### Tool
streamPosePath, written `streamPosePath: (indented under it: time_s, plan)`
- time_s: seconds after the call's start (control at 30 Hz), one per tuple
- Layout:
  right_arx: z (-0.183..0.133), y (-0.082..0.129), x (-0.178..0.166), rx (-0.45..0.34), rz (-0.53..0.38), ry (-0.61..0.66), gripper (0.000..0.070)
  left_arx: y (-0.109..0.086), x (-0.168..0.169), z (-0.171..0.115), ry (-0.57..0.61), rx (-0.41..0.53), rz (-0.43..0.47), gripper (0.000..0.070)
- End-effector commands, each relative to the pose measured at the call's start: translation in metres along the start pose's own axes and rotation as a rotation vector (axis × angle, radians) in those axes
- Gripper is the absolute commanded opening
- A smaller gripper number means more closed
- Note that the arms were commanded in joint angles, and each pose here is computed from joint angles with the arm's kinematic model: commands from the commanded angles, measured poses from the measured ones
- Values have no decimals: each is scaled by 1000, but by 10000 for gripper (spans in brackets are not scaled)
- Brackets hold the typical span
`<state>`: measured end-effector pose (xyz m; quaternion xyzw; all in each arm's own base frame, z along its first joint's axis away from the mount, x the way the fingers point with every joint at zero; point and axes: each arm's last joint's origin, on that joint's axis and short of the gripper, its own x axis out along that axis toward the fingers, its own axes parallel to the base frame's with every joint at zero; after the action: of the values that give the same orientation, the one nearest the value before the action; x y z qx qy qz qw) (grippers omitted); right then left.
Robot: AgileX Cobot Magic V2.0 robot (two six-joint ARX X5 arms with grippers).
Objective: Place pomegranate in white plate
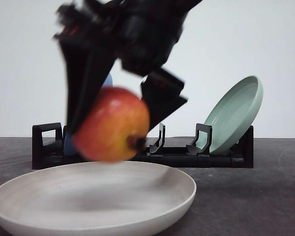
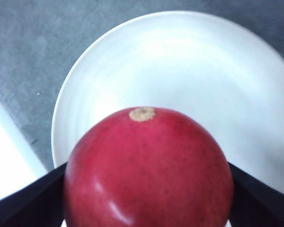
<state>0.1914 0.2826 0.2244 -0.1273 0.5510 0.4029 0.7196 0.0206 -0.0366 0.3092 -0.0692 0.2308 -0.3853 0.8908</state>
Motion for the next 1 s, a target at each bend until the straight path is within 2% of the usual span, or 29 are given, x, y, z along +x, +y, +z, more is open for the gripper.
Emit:
streamPosePath:
  time_s: [0.0, 0.33, 0.97]
  plan:
    - [4, 5, 9, 2, -13, -4, 506, -1, -1, 2, -7, -2, -10, 592]
    - [3, -1, 37, 31, -48, 64, 508, -1, -1, 2, -7, -4, -9, 592]
    - [4, -6, 39, 44, -56, 60, 510, 0, -1, 1, -1, -10, -6, 592]
